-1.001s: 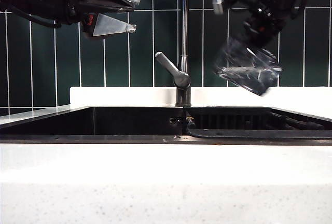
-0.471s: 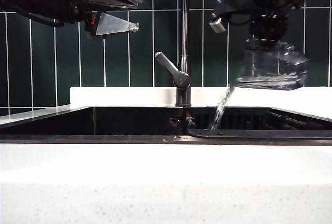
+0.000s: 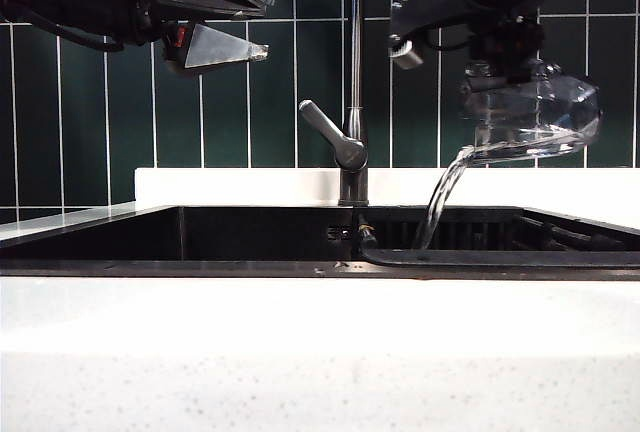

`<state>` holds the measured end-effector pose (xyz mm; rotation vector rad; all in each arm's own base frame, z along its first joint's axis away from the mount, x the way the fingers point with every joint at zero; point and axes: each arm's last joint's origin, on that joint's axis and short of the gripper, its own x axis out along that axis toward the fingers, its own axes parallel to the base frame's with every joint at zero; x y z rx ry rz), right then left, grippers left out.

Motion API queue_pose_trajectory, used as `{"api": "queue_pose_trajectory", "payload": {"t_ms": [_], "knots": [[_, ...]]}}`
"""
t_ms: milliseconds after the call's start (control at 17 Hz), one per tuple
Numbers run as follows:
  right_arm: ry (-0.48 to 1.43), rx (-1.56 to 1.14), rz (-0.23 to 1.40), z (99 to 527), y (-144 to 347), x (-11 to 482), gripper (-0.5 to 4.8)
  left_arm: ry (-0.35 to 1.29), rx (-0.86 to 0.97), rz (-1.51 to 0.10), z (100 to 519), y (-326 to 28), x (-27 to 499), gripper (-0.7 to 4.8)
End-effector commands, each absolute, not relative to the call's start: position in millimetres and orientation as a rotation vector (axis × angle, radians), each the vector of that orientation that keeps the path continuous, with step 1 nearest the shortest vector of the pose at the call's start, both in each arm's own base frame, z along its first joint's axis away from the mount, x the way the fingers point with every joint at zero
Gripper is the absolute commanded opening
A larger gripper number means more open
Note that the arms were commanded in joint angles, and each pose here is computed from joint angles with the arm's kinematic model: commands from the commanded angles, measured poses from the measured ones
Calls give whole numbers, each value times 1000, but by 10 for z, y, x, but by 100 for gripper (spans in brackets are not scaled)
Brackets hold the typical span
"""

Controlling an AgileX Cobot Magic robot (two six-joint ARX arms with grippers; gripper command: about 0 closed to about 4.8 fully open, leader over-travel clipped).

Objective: Pick up the mug next to the sink, go to the faucet to get some water, pour the water into the sink, and finally put the mug back to its place.

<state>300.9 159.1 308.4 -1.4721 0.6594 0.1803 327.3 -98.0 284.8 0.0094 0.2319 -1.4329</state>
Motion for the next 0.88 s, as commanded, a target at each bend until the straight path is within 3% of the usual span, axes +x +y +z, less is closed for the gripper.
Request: {"api": "queue_pose_trajectory", "payload": {"t_ms": [59,589,883], "knots": [[638,-1515,142,3142,1638,2983,-6,226,5,-1440,2874,-982,3260,362],[637,-1724,130,3163,1775,2888,-6,238,-10,-1438,2874,-982,3261,362],[577,-1555,82,3201,1821,2899,-6,245,-17,-1437,2873,-982,3260,362]]}}
